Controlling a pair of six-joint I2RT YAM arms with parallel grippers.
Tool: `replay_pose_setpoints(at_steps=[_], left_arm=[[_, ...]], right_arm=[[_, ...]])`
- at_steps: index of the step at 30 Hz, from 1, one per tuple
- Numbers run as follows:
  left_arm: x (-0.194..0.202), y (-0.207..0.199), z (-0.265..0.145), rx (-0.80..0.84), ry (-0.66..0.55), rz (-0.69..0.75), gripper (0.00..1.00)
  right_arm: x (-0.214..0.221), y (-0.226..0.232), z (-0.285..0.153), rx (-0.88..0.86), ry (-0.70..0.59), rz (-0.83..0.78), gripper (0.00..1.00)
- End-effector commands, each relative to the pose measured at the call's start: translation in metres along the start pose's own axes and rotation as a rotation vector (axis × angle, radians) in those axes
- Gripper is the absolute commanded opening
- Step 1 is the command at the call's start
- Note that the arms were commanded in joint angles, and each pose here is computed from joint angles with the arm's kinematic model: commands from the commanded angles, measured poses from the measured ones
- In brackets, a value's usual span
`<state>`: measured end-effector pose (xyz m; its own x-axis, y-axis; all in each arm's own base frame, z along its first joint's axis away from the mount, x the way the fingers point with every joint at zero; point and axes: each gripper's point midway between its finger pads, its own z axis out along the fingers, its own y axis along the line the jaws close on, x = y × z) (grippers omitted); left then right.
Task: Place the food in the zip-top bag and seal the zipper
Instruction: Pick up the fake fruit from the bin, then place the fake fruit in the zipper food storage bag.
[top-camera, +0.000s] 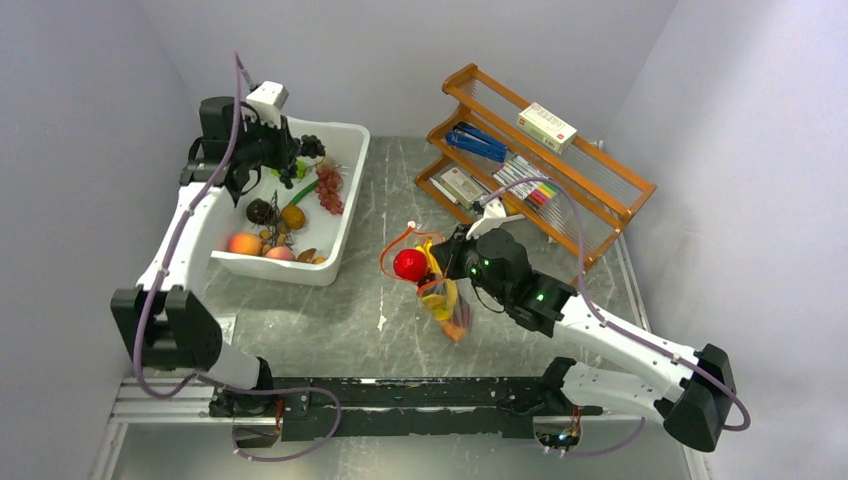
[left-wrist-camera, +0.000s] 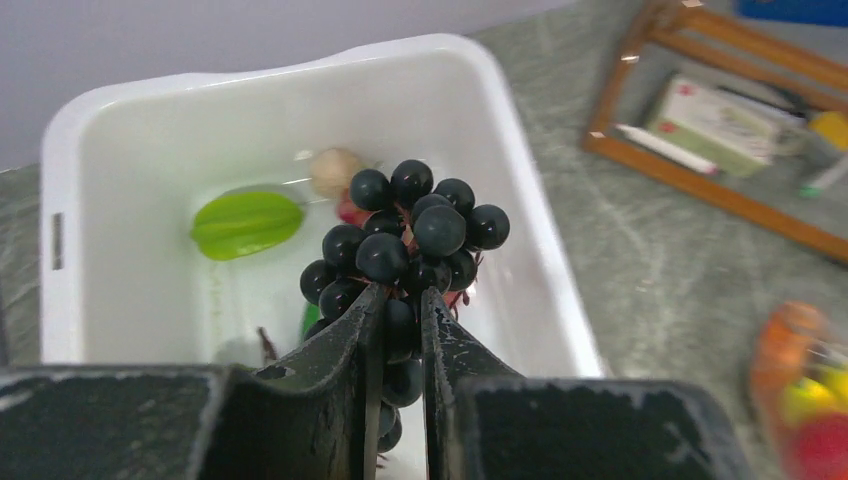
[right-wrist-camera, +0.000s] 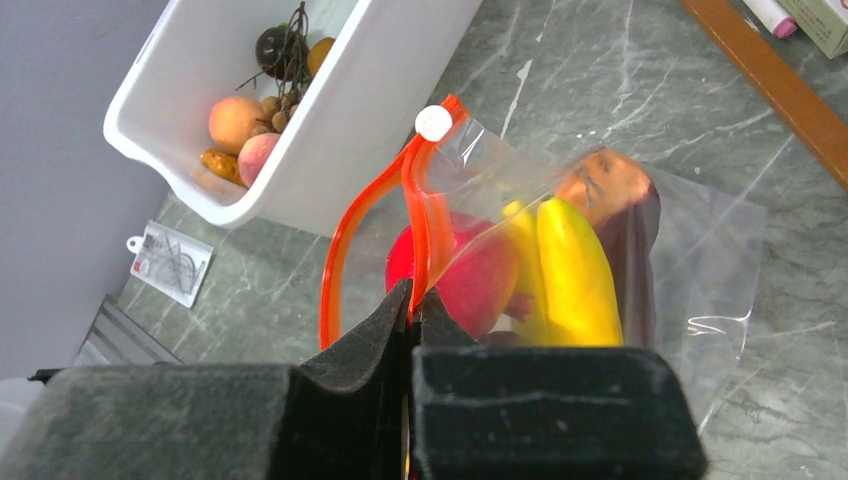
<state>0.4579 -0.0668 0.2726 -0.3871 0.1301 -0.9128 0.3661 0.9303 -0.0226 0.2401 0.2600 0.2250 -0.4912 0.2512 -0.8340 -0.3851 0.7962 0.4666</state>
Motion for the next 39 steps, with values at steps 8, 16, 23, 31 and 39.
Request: replay_pose_setpoints(at_steps=[8,16,23,31,39], left_arm=[[-0.007,-0.111,-0.074,0.463,-0.087,-0.302,0.12],[0.022,-0.17,-0.108,0.76,0.046,-0.567,0.12],[0.032,-0.195,-0.12,0.819,0.078,-0.601,0.13],[0.049,-0.235,-0.105,0.862,0.2,-0.641,0.15],[0.073,-0.264,-0.082,0.791,0.341,-0.636,0.15]], right_arm=[[-0.033,0.018,0.011,-0.023,-0.107,0.08,0.0],[-0.036,0.021,0.019,-0.025,-0.118,0.054,0.0],[-0.037,0.025,0.026,-0.03,-0.111,0.049,0.0],[-0.042,0.025,0.026,-0.027,-0.131,0.057,0.0],[-0.042,0.022,0.026,-0.023,-0.157,0.086,0.0]])
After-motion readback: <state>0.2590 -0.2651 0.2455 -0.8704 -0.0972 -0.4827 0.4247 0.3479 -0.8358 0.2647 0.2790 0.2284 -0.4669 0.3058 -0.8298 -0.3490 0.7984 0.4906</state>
